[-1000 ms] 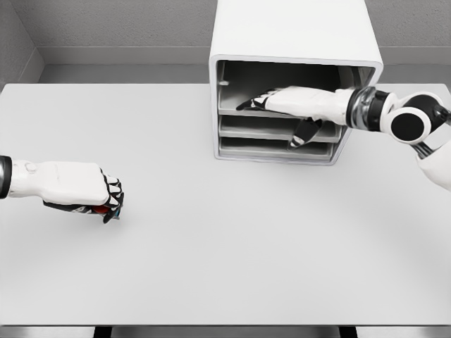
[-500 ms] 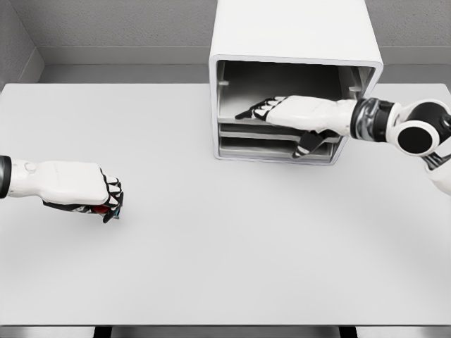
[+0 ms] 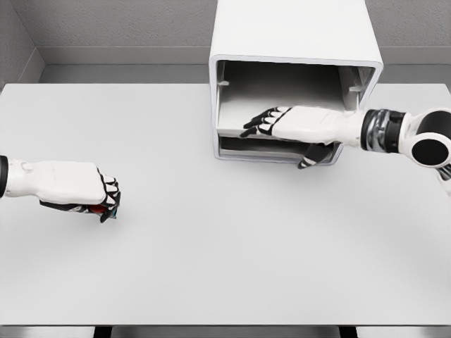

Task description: Slide open multi-storey tabletop storage cabinets and put open load switch and slide close multi-storey tabletop storage cabinets

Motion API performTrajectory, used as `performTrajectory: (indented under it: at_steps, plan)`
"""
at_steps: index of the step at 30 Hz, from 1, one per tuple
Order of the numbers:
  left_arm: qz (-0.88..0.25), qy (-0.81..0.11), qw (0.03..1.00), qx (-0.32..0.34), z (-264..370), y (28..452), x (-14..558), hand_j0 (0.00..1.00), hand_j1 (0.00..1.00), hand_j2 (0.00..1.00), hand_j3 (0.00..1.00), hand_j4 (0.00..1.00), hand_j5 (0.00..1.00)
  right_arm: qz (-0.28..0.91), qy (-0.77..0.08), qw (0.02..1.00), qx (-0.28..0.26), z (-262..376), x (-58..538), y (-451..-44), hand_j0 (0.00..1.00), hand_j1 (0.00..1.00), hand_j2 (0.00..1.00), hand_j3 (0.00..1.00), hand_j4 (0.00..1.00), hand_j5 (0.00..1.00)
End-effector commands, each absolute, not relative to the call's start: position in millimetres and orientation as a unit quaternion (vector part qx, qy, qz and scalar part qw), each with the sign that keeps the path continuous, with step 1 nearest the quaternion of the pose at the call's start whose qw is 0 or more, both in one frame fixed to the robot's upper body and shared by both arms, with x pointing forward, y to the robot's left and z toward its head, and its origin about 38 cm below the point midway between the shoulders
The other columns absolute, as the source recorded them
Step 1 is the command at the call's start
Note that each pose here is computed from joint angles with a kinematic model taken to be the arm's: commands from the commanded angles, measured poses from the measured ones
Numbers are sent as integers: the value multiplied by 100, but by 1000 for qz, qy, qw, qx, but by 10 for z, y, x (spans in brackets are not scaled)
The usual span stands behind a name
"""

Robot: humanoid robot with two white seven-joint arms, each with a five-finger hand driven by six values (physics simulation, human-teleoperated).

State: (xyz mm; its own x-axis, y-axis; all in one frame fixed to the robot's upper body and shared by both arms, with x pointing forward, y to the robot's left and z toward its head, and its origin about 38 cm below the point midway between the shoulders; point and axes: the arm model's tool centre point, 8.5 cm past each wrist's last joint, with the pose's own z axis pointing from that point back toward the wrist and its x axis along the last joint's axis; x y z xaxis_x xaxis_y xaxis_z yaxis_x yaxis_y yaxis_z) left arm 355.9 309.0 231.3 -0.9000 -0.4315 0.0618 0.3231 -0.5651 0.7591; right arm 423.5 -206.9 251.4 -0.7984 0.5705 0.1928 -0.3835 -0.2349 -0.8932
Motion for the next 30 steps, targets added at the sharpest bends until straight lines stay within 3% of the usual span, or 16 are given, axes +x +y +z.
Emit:
performTrajectory:
  at_steps: [1,30]
  plan:
    - [-881,-416,216,65,2321,3094,3561,39,39,39,39,39,39,783,-539,298,-89,2541,4206,-2112,100,100,100,100,100,100]
    - [-867,-443,218,64,2513,3055,3613,39,39,39,39,39,39,801,-558,210,-58,2573,3887,-2226,100,100,100,100,100,100]
